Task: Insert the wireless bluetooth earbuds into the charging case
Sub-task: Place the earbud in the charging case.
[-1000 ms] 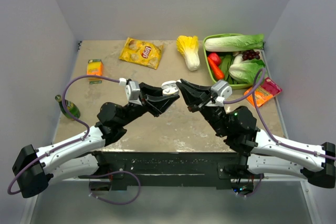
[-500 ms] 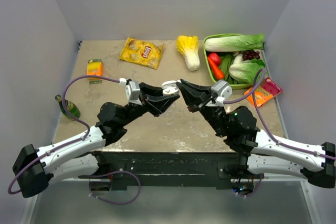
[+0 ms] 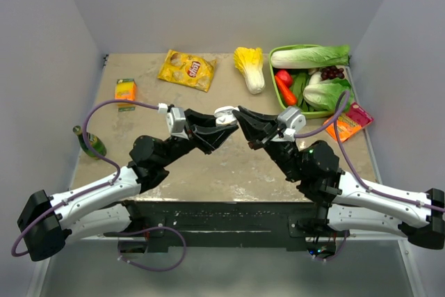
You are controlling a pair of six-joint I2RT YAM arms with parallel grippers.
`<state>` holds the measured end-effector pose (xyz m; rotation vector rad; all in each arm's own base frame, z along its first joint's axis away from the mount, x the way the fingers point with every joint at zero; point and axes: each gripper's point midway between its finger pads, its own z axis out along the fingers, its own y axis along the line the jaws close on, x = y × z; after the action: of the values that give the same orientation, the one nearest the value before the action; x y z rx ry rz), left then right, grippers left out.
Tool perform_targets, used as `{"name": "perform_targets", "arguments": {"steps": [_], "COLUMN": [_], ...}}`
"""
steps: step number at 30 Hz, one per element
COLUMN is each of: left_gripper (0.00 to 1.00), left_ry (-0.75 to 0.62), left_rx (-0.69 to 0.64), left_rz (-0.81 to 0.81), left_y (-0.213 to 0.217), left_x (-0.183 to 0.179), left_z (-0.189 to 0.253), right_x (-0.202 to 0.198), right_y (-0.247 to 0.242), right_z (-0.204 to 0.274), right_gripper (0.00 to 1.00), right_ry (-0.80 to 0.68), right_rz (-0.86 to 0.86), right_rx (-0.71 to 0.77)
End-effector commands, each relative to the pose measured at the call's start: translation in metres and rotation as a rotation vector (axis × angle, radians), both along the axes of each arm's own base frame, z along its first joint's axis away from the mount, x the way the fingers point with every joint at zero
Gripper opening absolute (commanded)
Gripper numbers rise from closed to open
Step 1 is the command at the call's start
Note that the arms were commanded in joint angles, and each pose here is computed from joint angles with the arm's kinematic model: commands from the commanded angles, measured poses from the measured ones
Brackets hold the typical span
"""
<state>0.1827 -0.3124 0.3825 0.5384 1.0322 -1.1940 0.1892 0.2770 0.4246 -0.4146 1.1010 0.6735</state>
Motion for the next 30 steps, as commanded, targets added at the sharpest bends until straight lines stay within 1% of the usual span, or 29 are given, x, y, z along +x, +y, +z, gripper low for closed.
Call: {"name": "perform_targets", "arguments": {"steps": [1,5,7,13,20,25,28,30], "left_gripper": [0.00,0.00,0.00,0.00,0.00,0.00,0.00,0.00], "left_ry": [-0.097,-0.111,-0.115,-0.127,-0.136,-0.134,-0.131,-0.131], "left_rx": [-0.096,-0.103,-0.103,-0.110,-0.116,-0.112,-0.109,-0.105], "left_rz": [0.021,0.029,0.033,0.044,0.050,0.050,0.050,0.051], "left_y": [0.012,0.013,0.013,0.015,0.015,0.014,0.013,0.013], "left_x": [-0.005,-0.005,-0.004,-0.004,-0.003,-0.002,-0.002,-0.001], "left_z": [0.034,0.037,0.037,0.041,0.044,0.041,0.039,0.038], "right_x": [-0.009,-0.010,-0.010,-0.008,-0.006,-0.002,-0.001,-0.002], "right_y": [0.004,0.010,0.011,0.010,0.009,0.004,0.001,-0.004], "right_z": [0.007,-0.001,0.000,-0.005,-0.010,-0.010,-0.007,0.000], "right_gripper": [0.00,0.00,0.01,0.07,0.24,0.32,0.38,0.44], "right_ry": [-0.015,0.013,0.018,0.040,0.064,0.077,0.084,0.090], "right_rz": [0.051,0.067,0.072,0.065,0.050,0.021,0.009,0.008], "right_rx": [-0.033,-0.091,-0.094,-0.114,-0.128,-0.120,-0.100,-0.063]}}
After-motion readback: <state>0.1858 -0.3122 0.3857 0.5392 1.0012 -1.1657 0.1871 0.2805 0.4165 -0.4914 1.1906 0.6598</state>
